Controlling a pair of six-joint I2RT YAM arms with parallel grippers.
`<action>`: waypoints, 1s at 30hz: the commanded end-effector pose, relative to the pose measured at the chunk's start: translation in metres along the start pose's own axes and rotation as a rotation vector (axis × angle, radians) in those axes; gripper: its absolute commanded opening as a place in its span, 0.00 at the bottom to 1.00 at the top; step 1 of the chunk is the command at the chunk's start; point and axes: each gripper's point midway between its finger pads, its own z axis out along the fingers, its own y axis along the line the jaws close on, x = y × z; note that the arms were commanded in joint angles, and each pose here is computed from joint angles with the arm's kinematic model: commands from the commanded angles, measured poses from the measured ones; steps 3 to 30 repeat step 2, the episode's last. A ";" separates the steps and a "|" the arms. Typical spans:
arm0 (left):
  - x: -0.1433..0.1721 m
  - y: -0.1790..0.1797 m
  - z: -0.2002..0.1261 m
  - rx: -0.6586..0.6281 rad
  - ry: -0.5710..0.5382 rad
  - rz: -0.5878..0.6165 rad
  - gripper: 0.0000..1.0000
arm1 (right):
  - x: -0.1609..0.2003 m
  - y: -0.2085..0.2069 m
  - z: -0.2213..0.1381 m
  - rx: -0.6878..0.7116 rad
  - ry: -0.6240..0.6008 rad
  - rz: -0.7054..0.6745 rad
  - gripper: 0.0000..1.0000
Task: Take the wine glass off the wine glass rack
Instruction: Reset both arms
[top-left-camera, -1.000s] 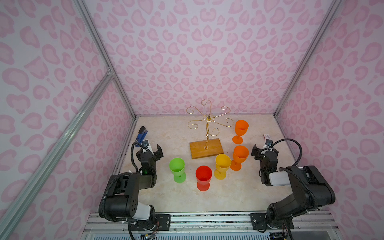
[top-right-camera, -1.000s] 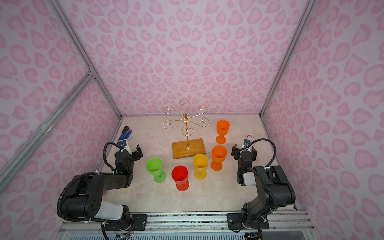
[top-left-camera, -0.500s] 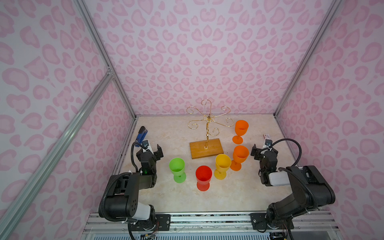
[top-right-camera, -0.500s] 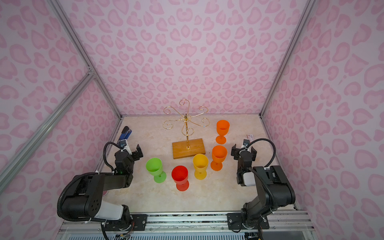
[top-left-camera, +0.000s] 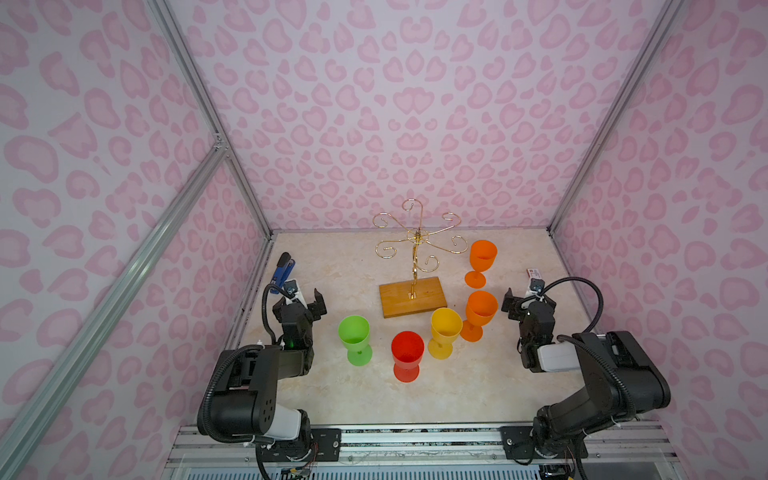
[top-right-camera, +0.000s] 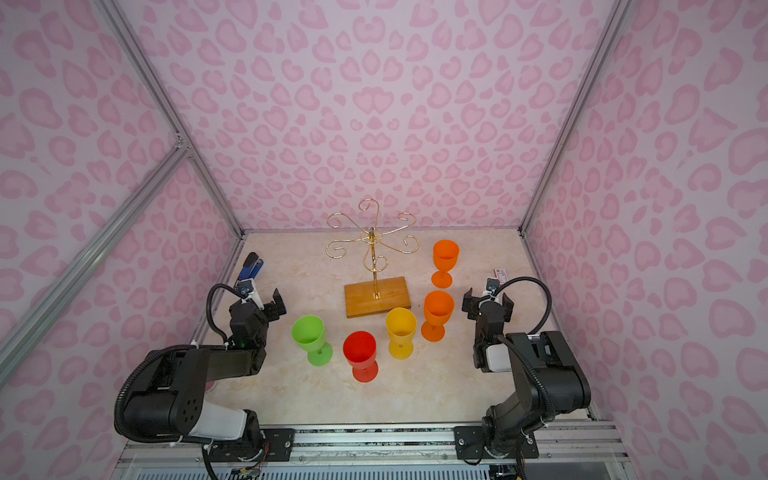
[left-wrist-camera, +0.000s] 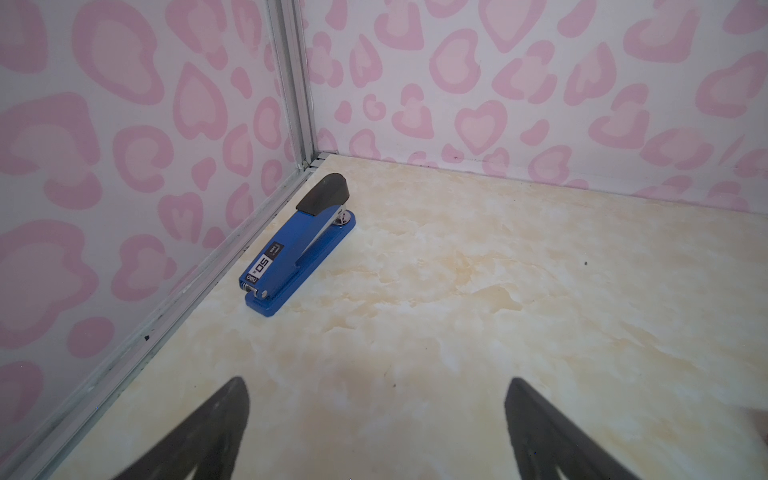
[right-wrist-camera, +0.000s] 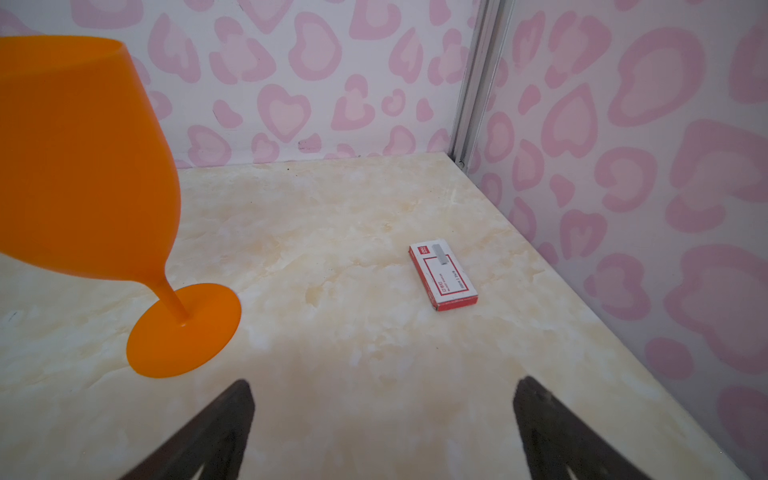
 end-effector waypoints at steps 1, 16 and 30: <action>-0.006 0.001 0.000 -0.003 -0.025 -0.014 0.98 | -0.005 -0.002 0.001 0.016 -0.019 0.005 0.98; -0.005 0.001 0.000 -0.004 -0.024 -0.014 0.98 | -0.004 -0.003 0.000 0.017 -0.017 0.005 0.98; -0.005 0.001 0.000 -0.004 -0.024 -0.014 0.98 | -0.004 -0.003 0.000 0.017 -0.017 0.005 0.98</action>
